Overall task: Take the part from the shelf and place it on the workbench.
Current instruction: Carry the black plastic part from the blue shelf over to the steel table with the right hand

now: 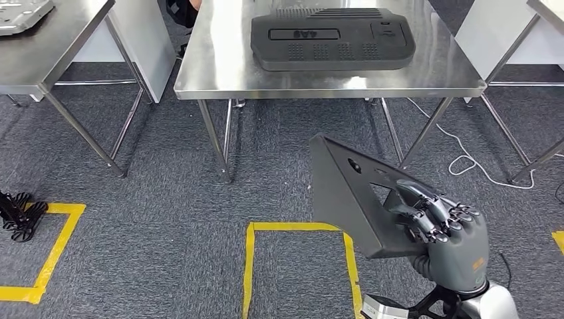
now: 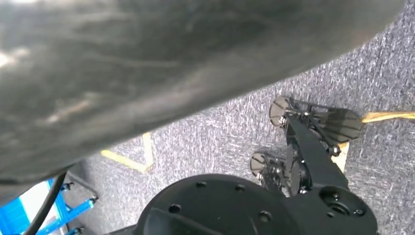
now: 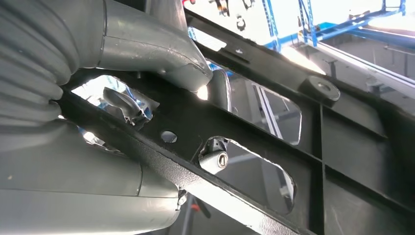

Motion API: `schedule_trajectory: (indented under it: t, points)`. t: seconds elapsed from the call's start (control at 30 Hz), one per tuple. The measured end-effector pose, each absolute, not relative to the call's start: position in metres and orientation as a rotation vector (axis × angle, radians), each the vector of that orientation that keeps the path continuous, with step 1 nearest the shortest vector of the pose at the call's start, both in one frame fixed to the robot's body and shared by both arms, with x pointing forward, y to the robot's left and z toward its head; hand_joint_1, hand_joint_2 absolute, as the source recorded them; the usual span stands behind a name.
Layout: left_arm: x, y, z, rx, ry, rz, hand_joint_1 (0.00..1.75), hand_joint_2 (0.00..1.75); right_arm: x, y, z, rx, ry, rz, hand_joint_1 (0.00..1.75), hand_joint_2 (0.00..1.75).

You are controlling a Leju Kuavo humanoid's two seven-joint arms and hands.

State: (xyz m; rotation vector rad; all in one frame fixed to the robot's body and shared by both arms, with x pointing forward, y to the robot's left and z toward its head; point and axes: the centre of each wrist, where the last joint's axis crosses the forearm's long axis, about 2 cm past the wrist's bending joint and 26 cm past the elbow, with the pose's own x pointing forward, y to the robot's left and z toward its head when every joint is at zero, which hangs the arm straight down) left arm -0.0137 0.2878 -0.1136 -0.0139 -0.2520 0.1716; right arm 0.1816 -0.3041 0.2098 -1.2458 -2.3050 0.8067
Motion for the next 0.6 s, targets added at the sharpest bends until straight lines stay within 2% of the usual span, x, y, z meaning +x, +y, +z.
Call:
schedule_trajectory:
  t: [0.6]
  points:
    - [-0.0139,0.2874,-0.1136,-0.015,-0.242,0.161,0.00,0.00,0.1821,-0.3047,0.2074,-1.232,-2.283,0.828,1.75,1.75]
